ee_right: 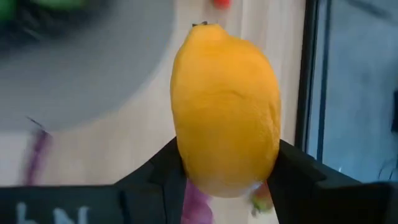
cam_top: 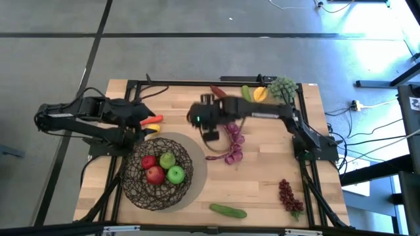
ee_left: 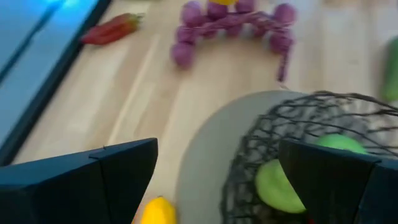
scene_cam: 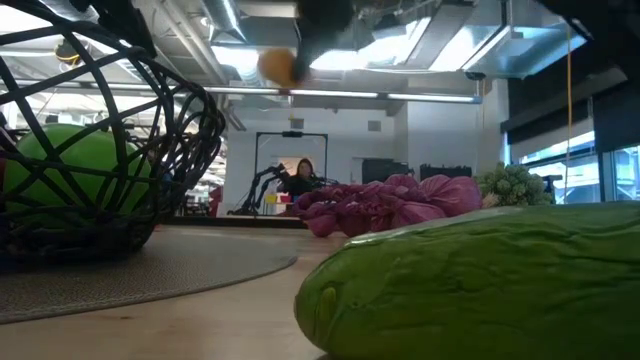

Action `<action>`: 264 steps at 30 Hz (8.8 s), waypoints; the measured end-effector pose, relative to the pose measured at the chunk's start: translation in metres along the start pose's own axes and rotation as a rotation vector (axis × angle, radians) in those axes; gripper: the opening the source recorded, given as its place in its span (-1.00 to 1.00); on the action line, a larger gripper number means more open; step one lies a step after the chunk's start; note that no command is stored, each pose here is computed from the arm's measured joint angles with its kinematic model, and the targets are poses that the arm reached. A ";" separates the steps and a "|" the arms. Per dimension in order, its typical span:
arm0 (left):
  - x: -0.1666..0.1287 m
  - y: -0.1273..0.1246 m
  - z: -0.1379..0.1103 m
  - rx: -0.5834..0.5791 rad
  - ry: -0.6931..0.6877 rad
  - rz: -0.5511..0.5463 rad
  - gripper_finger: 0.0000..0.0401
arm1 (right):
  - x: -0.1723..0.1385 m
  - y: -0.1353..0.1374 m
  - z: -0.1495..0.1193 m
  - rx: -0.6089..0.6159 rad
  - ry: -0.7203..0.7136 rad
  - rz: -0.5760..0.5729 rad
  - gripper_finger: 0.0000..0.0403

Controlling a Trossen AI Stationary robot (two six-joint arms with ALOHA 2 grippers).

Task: Build produce basket
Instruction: Put the top yellow lemon into the black wire basket, then put the yellow lemon into the black wire basket

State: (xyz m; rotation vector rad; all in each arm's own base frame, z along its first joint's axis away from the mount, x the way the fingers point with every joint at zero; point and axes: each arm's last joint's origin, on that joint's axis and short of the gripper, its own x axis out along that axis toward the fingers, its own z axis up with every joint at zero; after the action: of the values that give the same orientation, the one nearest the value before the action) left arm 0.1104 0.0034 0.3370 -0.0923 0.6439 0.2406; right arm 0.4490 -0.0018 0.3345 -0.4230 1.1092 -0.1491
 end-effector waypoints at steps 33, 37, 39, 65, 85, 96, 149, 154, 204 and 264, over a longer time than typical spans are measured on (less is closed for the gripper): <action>-0.056 0.005 -0.031 0.040 -0.106 -0.420 0.61 | 0.042 0.167 0.095 0.298 -0.717 0.377 -0.18; -0.056 0.006 -0.031 0.048 -0.108 -0.420 0.61 | 0.062 0.182 0.093 0.313 -0.676 0.433 -0.18; -0.056 0.006 -0.031 0.065 -0.111 -0.419 0.61 | 0.071 0.189 0.091 0.306 -0.653 0.456 -0.18; -0.052 0.010 -0.043 0.160 0.010 -0.294 0.61 | 0.121 0.216 0.067 0.281 -0.389 0.610 -0.18; -0.051 0.011 -0.052 0.201 0.094 -0.293 0.61 | 0.127 0.210 0.065 0.317 -0.365 0.596 0.18; -0.051 0.011 -0.052 0.168 0.099 -0.291 0.61 | 0.122 0.199 0.068 0.331 -0.372 0.623 0.22; 0.121 0.070 -0.021 -0.243 0.845 0.163 0.61 | -0.223 -0.013 -0.029 0.220 -0.775 0.198 0.23; 0.138 0.071 -0.031 -0.183 0.909 0.122 0.61 | -0.223 -0.027 -0.043 0.265 -0.702 0.190 0.23; 0.201 0.067 -0.108 -0.101 1.185 0.060 0.61 | -0.207 -0.050 -0.054 0.335 -0.597 0.150 0.23; 0.085 -0.120 0.018 0.039 0.339 -0.501 -0.15 | -0.205 -0.045 -0.057 0.301 -0.561 0.268 0.23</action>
State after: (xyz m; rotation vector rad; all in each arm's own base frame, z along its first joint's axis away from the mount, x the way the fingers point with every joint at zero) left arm 0.2167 -0.0935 0.3015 -0.2561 0.9382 -0.2783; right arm 0.3113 0.0091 0.5020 -0.0329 0.5671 0.0415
